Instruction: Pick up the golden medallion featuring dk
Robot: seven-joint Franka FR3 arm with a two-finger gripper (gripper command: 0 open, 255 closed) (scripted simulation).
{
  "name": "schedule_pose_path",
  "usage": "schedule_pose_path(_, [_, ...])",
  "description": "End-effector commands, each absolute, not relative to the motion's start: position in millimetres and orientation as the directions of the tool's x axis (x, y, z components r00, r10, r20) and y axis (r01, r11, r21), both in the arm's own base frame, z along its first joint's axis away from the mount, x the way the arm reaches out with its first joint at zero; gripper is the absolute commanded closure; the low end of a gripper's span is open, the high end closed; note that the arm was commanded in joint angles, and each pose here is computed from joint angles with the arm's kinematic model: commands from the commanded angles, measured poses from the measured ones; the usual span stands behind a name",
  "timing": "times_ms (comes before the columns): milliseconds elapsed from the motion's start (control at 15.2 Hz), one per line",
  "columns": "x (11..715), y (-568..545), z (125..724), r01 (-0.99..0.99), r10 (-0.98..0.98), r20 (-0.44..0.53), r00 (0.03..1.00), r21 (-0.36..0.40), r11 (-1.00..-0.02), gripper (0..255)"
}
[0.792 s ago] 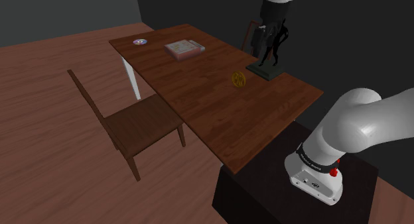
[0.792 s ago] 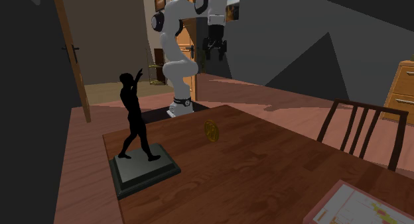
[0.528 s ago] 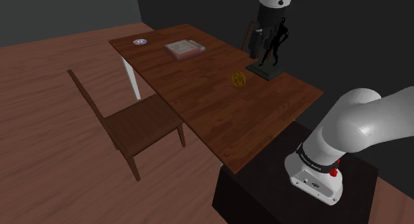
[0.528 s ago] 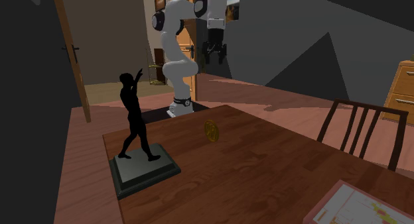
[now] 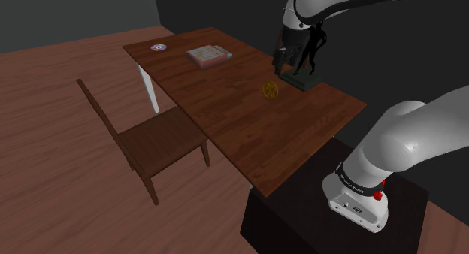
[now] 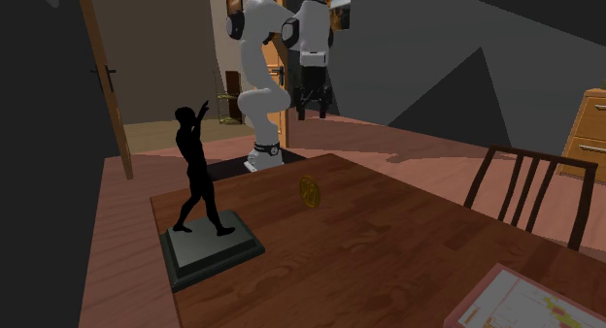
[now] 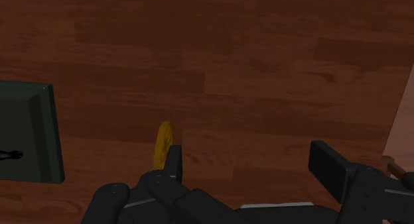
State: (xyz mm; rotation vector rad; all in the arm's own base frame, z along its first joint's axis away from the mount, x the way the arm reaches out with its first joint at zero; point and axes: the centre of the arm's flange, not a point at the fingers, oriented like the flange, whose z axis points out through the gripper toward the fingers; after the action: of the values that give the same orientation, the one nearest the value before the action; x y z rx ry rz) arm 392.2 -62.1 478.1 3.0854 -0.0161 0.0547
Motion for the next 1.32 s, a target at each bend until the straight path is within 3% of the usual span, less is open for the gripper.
schedule_pose_path(0, [404.5, -77.9, 458.2, -0.023, -0.022, 0.039, 0.999, 0.048, -0.999, 0])
schedule_pose_path(858, [480.5, -170.8, 336.2, -0.097, -0.097, 0.045, 0.994, 0.001, -0.995, 0])
schedule_pose_path(1254, [480.5, -170.8, 304.5, -0.097, -0.097, 0.045, 0.994, 0.001, -0.995, 0])
